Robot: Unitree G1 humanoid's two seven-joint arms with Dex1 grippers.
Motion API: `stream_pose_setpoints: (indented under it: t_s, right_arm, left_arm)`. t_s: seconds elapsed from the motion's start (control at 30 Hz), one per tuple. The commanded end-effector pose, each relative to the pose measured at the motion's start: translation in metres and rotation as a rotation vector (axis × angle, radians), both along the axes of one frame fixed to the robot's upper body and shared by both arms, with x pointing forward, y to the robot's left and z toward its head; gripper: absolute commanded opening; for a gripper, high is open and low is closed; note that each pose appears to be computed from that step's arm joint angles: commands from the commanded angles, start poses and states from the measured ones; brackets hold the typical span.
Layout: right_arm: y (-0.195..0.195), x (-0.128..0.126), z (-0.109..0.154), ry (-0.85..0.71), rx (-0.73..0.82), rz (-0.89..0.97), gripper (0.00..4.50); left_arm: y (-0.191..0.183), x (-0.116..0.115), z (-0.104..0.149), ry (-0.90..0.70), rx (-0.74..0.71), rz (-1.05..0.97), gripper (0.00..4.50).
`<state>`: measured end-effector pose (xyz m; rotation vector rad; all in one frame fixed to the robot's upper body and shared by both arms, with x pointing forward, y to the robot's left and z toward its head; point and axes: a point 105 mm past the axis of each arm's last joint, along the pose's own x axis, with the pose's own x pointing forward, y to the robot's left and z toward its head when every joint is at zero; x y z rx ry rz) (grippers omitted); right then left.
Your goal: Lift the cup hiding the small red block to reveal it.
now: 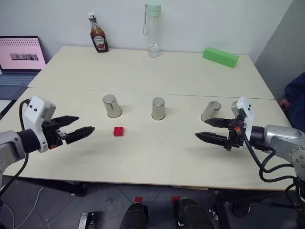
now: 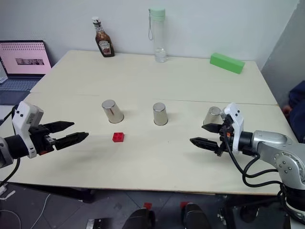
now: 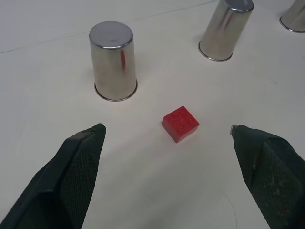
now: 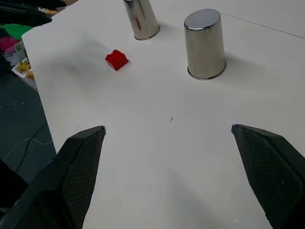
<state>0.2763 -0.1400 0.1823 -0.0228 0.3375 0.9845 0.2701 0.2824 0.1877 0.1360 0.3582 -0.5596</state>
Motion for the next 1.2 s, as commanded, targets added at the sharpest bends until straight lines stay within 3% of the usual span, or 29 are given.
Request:
stream_pose_setpoints:
  t_s: [0.03, 1.2]
  right_arm:
    - [0.0037, -0.0023, 0.0122, -0.050, 0.018, 0.021, 4.50]
    - [0.0047, -0.0006, 0.0130, -0.046, 0.028, 0.020, 4.50]
  left_arm:
    - [-0.0011, -0.0017, 0.0140, -0.049, 0.034, -0.022, 4.48]
    - [0.0039, 0.0026, 0.0205, -0.055, 0.033, -0.002, 4.48]
